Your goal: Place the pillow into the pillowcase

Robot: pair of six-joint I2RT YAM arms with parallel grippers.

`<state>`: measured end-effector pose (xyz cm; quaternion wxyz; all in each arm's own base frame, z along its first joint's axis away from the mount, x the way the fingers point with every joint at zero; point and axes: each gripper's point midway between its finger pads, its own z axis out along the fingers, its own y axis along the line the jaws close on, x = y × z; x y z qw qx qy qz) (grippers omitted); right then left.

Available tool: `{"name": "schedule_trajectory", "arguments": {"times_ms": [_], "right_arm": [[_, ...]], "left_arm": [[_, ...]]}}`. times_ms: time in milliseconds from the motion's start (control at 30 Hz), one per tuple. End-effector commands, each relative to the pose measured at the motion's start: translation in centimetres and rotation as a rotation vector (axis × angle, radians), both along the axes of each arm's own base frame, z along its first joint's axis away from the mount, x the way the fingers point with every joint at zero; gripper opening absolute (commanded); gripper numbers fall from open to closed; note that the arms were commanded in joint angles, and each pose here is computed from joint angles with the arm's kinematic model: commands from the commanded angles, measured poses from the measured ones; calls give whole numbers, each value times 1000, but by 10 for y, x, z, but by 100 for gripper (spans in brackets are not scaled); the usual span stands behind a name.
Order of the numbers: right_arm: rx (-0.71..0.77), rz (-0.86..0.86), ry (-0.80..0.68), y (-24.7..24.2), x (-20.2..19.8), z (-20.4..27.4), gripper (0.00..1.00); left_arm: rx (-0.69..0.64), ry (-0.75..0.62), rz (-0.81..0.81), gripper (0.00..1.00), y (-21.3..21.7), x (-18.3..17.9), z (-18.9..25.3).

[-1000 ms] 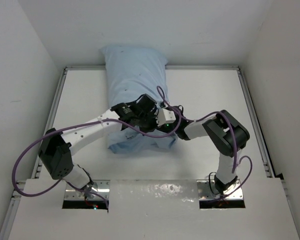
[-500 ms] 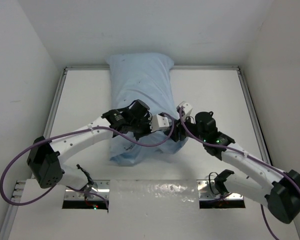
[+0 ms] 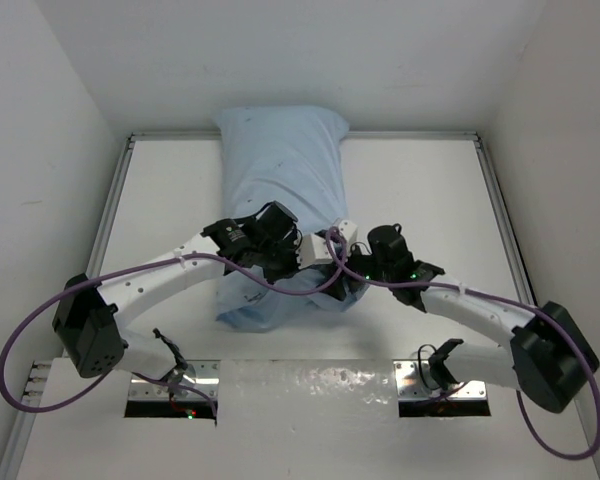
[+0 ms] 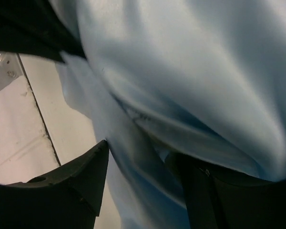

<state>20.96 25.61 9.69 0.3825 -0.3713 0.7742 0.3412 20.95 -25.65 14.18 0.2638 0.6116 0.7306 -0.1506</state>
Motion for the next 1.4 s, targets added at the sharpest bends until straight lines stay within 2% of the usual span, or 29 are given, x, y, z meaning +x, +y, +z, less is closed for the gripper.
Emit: {"name": "schedule_trajectory", "arguments": {"times_ms": [0, 100, 167, 200, 233, 267, 300, 367, 433, 533, 567, 667, 833, 900, 967, 1033, 1167, 1233, 1267, 1367], "right_arm": [[111, 63, -112, 31, 18, 34, 59], [120, 117, -63, 47, 12, 24, 52], [138, 120, -28, 52, 8, 15, 35], [157, 118, -19, 53, 6, 14, 16], [191, 106, -19, 52, 3, 12, 4], [220, 70, -17, 48, 5, 19, 0], [225, 33, -15, 37, 7, 14, 0], [312, -41, -65, 25, 18, 42, 0], [359, -102, -96, 9, 29, 57, 0], [393, -92, -153, 11, 34, 92, 0], [411, -79, -155, 14, 33, 99, 0], [463, -67, -176, 15, 30, 119, 0], [462, -127, -197, 5, 31, 126, 0], [457, -155, -212, -1, 31, 128, 0], [434, -259, -243, -13, 45, 130, 0], [377, -415, -262, -36, 64, 128, 0], [325, -553, -236, -63, 98, 145, 0], [349, -550, -228, -60, 104, 149, 0], [384, -525, -234, -54, 103, 156, 0], [404, -546, -198, -53, 104, 151, 0]], "left_arm": [[-86, 40, -47, 0, -9, -13, 26], [-152, 42, -61, 0, -19, -14, 47], [-191, 25, -57, 0, -26, -8, 61], [-217, 4, -62, 0, -31, -5, 73], [-229, -3, -53, 0, -31, 0, 77], [-242, -13, -41, 0, -32, 4, 82], [-255, -26, -21, 0, -29, 11, 88], [-255, -35, -7, 0, -24, 16, 88], [-240, -7, -12, 0, -21, 13, 72], [-227, 128, -67, 22, -29, -9, 35], [-231, 144, -76, 32, -34, -10, 27], [-221, 223, -116, 40, -51, -18, 2], [-271, 306, -218, 44, -72, -25, -10], [-266, 312, -254, 43, -74, -29, -18], [-237, 348, -276, 33, -66, -40, -31], [-212, 397, -338, 27, -51, -60, -40], [-163, 548, -393, 35, -16, -106, -63], [-153, 550, -378, 34, -16, -105, -68], [-146, 545, -367, 31, -15, -103, -70], [-144, 516, -344, 5, -21, -92, -76]]}}
